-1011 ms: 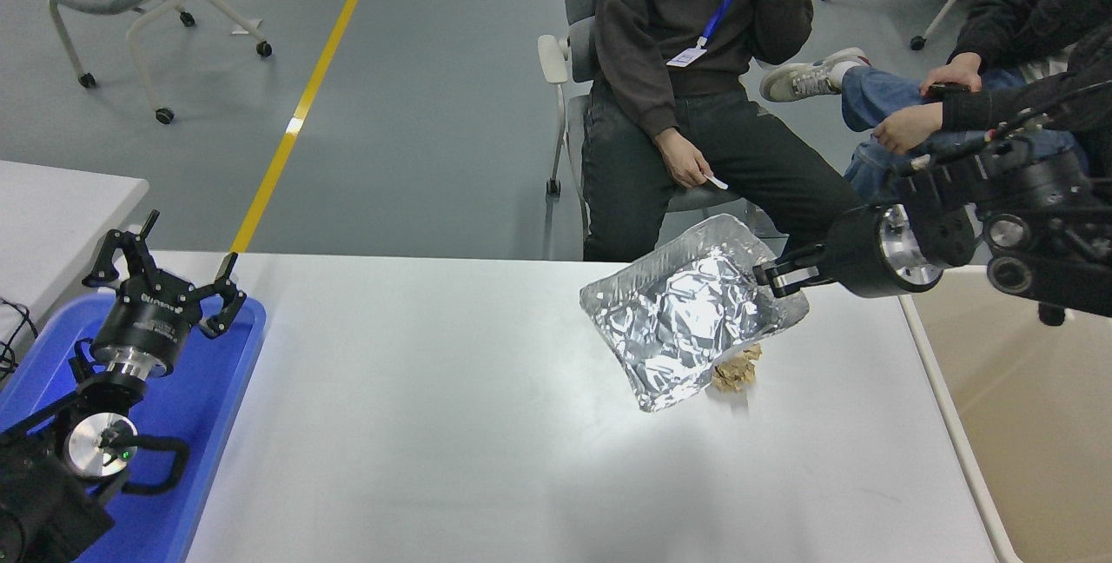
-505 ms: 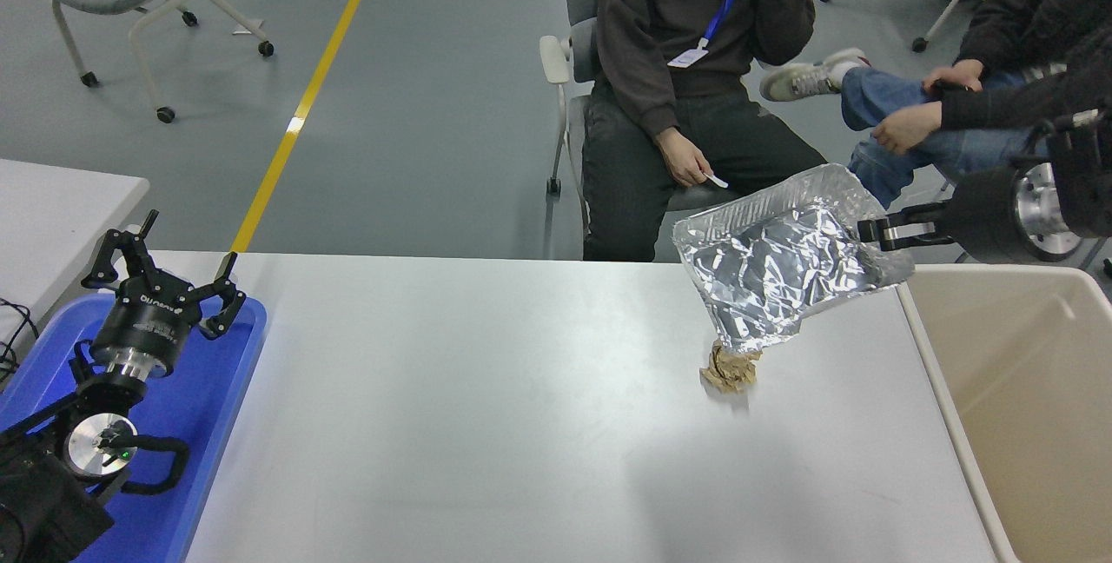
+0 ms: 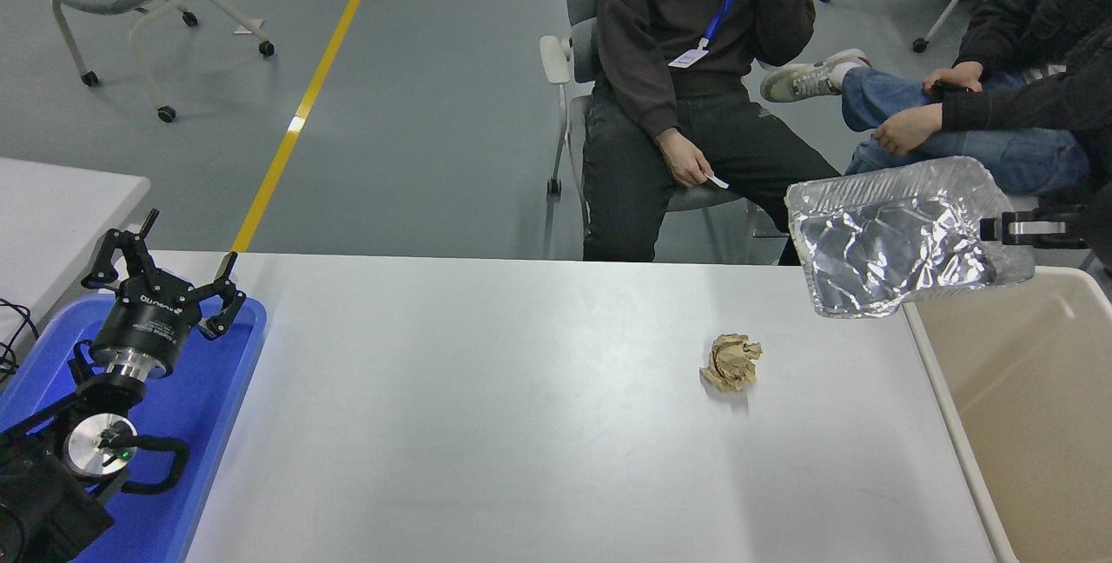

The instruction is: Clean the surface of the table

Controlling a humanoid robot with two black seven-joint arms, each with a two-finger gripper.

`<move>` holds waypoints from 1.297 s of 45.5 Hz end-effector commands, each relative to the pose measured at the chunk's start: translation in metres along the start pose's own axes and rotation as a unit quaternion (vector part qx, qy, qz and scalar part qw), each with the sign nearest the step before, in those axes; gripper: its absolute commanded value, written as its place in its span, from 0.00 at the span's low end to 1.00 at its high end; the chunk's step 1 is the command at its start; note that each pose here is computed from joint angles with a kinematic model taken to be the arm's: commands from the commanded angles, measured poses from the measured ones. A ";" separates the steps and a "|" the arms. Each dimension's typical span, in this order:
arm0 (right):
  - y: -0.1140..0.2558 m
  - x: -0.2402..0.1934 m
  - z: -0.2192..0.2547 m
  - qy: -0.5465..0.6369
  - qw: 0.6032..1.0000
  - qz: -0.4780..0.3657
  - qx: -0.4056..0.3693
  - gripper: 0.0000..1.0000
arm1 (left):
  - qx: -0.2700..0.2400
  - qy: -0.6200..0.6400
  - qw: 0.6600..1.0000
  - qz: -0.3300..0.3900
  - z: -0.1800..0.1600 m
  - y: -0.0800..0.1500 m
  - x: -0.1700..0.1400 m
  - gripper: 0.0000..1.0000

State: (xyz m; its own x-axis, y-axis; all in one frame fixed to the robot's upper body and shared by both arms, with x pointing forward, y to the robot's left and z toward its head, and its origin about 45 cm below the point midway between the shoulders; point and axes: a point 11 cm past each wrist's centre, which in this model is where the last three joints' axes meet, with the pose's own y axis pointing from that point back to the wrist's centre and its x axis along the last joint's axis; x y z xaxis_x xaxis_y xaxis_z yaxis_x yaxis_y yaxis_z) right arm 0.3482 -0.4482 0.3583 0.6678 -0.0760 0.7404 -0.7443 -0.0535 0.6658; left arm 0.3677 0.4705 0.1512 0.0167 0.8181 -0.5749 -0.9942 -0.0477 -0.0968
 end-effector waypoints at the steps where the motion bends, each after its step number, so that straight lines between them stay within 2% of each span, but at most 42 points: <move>1: 0.011 -0.005 0.065 -0.048 0.996 0.019 -0.071 0.00 | 0.000 0.000 1.000 0.001 0.000 0.000 0.000 1.00; 12: 0.013 -0.018 0.110 -0.115 0.986 0.039 -0.113 0.00 | 0.000 0.000 1.000 0.001 0.000 0.000 0.000 1.00; 29: 0.004 -0.072 0.181 -0.199 0.957 0.049 -0.205 0.00 | 0.000 0.000 1.000 0.000 0.000 0.000 0.000 1.00; 59: -0.037 -0.169 0.234 -0.267 0.911 0.052 -0.310 0.00 | 0.000 0.000 1.000 0.000 0.000 0.000 0.000 1.00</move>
State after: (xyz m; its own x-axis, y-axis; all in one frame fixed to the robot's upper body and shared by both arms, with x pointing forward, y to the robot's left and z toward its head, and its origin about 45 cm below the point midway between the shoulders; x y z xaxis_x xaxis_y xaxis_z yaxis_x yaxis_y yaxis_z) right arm 0.2785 -0.6526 0.2273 0.4140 -0.5102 0.7538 -0.5962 0.4738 0.6481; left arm 0.3676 0.4706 0.1511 0.0163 0.8183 -0.5745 -0.9942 -0.0477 -0.0962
